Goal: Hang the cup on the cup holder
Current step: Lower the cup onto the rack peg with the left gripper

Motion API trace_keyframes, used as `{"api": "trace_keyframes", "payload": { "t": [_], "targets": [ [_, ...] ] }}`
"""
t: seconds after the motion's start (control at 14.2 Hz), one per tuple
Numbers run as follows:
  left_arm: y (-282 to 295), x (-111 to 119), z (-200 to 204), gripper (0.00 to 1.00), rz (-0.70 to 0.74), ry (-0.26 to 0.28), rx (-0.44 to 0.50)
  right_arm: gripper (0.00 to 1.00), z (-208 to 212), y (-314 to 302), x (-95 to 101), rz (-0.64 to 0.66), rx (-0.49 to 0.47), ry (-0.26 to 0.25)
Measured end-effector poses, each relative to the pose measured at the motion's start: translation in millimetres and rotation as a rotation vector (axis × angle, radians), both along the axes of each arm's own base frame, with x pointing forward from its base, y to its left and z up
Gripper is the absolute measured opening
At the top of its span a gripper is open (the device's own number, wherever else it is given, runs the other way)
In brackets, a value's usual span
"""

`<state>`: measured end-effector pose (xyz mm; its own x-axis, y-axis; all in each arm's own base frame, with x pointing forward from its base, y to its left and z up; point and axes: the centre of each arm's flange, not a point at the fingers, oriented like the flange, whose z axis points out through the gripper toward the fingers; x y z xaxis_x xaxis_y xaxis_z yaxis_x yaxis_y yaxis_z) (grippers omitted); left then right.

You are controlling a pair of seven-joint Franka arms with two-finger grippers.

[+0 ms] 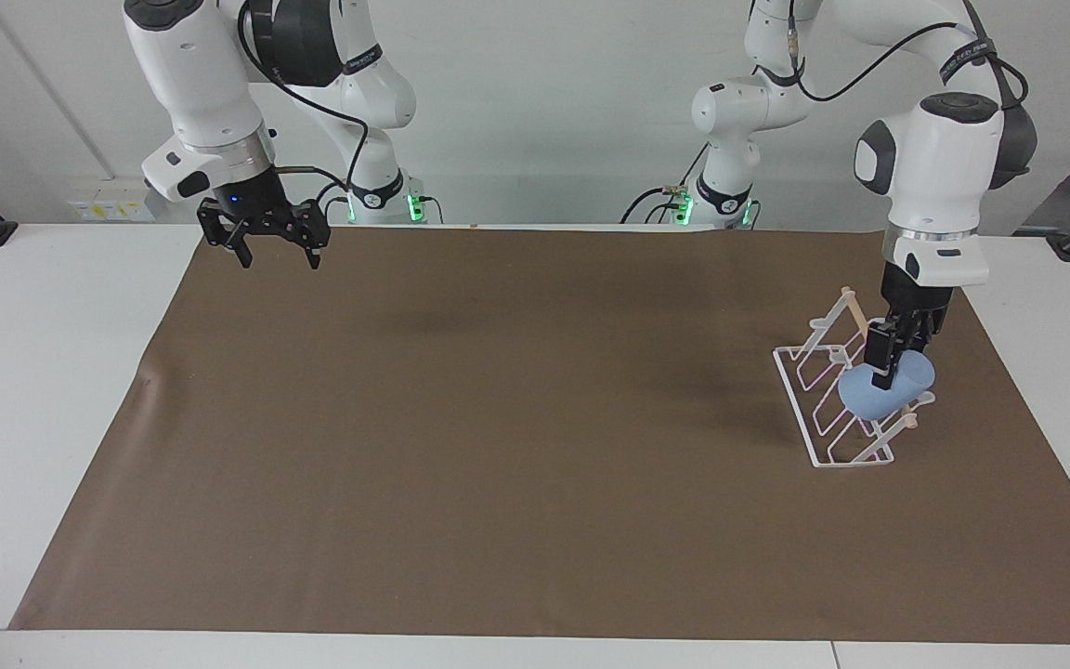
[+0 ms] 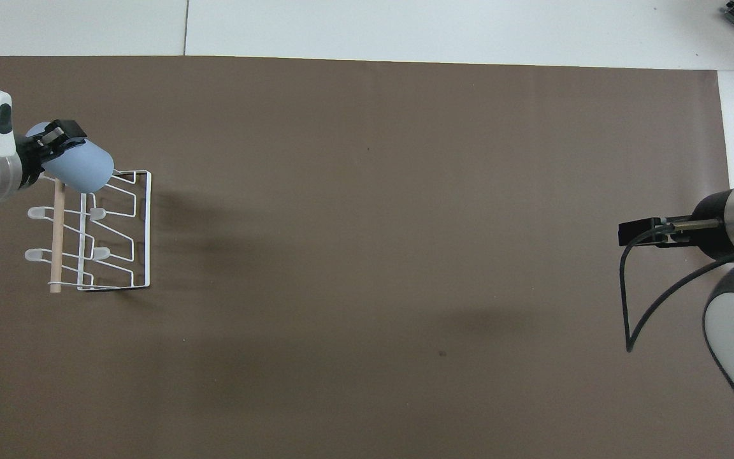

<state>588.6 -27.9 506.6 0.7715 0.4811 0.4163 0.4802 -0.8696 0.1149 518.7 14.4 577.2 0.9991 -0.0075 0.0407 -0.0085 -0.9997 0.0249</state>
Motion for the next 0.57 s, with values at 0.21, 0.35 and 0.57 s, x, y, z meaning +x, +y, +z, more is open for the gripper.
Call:
{"api": "trace_keyframes", "payload": {
  "t": [0.21,0.35,0.57],
  "targets": [
    [-1,1,-4,0.74,-0.001,0.005,0.004,1.00,12,1,-1.3,0.000,-0.002,-0.025],
    [-2,-1,-11,0.74,-0.005,0.014,0.005,1.00,16,1,-2.5,0.001,-0.003,-0.033],
    [-4,-4,-24,0.74,-0.010,0.020,0.002,1.00,16,1,-2.6,0.001,-0.003,-0.033]
  ]
}}
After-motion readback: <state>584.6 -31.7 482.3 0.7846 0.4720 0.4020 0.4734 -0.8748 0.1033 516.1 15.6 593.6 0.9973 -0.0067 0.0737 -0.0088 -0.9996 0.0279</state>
